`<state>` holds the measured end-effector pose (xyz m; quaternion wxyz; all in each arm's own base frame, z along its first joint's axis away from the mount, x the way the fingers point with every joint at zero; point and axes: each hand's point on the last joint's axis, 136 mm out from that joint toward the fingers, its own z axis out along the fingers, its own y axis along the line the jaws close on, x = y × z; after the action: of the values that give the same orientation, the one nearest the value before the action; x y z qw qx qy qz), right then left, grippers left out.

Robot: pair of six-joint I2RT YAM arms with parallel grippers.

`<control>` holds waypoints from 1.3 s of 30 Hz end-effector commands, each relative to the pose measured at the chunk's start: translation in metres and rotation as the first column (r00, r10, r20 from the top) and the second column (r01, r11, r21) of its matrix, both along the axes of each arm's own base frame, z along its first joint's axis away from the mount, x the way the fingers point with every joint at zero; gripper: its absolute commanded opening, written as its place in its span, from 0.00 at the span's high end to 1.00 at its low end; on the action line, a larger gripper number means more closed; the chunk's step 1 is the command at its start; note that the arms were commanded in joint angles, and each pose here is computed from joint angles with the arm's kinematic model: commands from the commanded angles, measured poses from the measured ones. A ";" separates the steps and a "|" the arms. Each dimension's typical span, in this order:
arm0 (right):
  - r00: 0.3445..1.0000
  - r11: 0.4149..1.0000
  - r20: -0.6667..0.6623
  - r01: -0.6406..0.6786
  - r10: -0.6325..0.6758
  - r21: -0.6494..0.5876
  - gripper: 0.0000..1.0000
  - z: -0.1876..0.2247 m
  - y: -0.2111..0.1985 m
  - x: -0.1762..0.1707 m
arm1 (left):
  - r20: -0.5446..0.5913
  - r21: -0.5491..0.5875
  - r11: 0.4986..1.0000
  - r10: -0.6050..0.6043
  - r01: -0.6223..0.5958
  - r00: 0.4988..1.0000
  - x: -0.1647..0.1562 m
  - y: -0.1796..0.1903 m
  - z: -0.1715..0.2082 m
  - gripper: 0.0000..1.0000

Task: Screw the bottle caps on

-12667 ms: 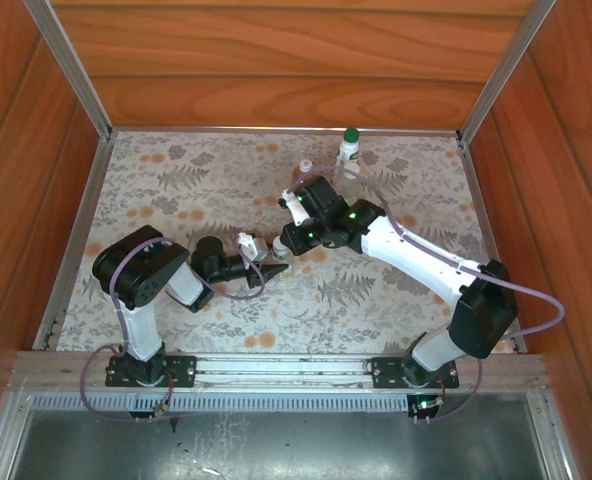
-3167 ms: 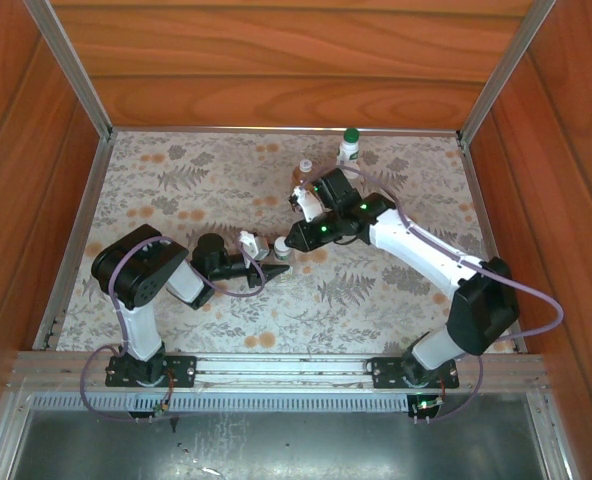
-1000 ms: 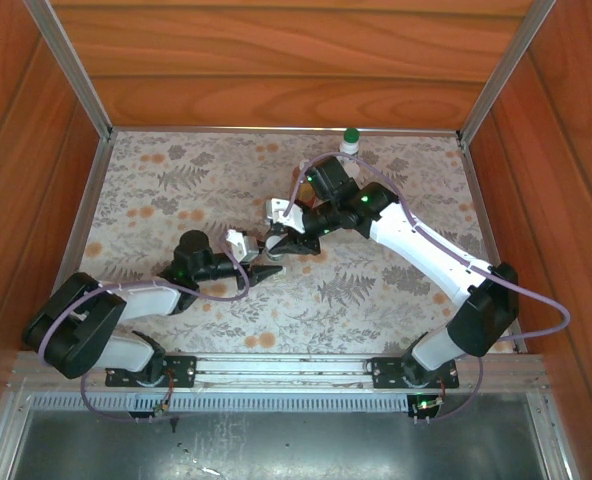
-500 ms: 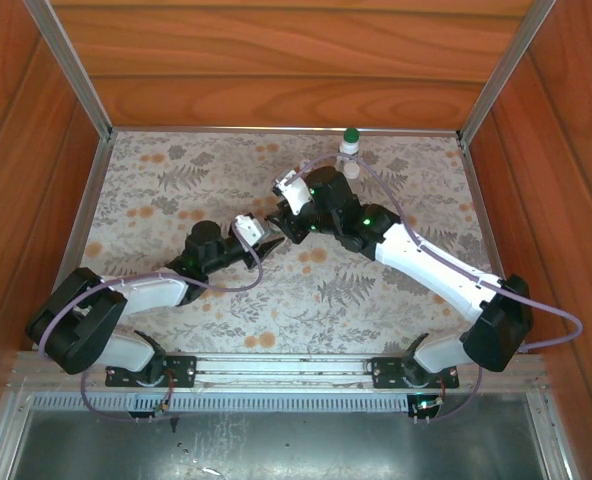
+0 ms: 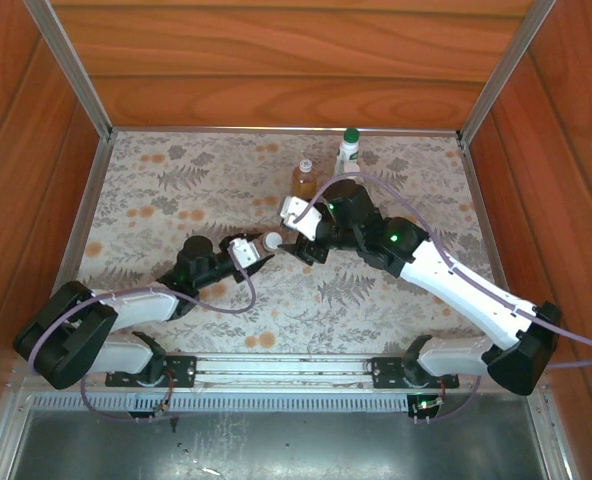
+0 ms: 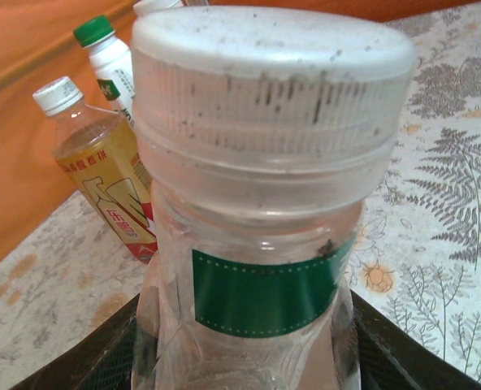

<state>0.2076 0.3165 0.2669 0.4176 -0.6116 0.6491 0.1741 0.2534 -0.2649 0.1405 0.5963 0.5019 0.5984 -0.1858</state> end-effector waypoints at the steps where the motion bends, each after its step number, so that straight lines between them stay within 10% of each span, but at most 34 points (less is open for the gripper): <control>1: 0.962 0.940 0.142 -0.187 0.234 -0.284 0.25 -0.024 -0.014 -0.015 | 0.079 0.050 0.998 -0.052 0.048 0.995 -0.007 -0.001 0.003 0.48; 15: 0.875 0.796 0.211 -0.265 0.436 -0.545 0.26 -0.056 0.015 -0.002 | 0.076 0.058 0.995 -0.089 0.085 0.993 -0.015 -0.004 0.002 0.48; 29: 0.889 0.794 0.148 -0.300 0.434 -0.529 0.58 -0.066 0.025 -0.006 | 0.072 0.067 0.994 -0.093 0.088 0.993 -0.016 -0.003 -0.001 0.48; 39: 0.901 0.817 0.173 -0.263 0.399 -0.514 0.48 -0.067 0.029 0.001 | 0.070 0.046 0.995 -0.096 0.093 0.993 -0.018 -0.003 0.006 0.48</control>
<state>0.2090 0.3424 0.2039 0.3042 -0.8112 0.4994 -0.0039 0.2419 -0.2638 0.1403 0.5927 0.5427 0.5704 -0.1698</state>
